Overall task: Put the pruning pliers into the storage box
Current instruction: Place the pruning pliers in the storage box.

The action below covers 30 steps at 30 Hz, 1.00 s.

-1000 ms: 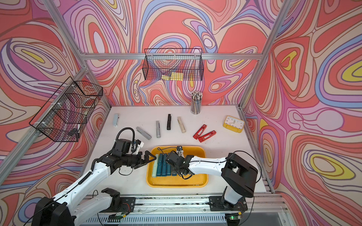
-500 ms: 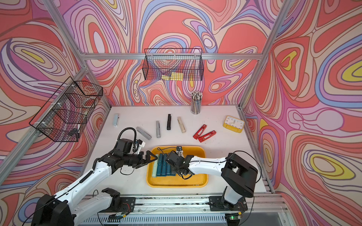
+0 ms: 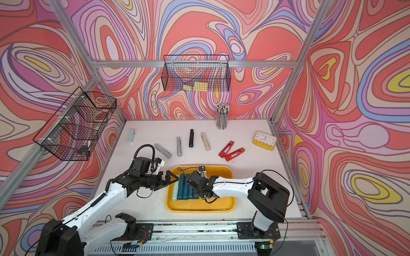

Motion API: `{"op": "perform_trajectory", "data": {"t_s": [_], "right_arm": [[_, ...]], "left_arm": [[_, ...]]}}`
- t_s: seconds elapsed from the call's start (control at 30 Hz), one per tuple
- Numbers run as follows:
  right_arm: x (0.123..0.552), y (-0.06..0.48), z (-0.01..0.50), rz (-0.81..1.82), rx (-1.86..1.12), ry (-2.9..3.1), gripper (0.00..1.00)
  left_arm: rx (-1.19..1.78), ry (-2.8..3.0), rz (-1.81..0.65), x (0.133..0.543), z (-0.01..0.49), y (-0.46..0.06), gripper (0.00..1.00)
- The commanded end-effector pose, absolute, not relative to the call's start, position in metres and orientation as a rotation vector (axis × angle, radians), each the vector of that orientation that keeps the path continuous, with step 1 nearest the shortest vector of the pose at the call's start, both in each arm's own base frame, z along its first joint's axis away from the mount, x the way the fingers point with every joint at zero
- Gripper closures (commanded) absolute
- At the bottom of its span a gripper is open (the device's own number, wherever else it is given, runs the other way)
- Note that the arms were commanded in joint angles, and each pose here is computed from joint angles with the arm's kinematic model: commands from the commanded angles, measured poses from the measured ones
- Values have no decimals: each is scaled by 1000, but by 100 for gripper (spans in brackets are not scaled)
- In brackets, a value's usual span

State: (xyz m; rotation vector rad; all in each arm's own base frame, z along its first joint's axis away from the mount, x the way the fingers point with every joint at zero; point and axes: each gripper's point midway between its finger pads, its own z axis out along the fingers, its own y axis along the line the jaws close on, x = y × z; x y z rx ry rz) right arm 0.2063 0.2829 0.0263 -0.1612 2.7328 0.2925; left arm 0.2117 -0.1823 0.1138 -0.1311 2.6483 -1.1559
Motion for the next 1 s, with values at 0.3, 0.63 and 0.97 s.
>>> {"op": "perform_trajectory", "data": {"t_s": [0.3,0.63,0.97], "right_arm": [[207,267,40,236,-123,2720,100],[206,251,64,222,-118,2676,100],[227,253,107,225,-180,2618,78]], "left_arm": [[-115,2642,-1135,214,115,-183,1],[-82,2678,-1002,216,125,-171,1],[-1,2616,-1013,228,160,-177,1]]}}
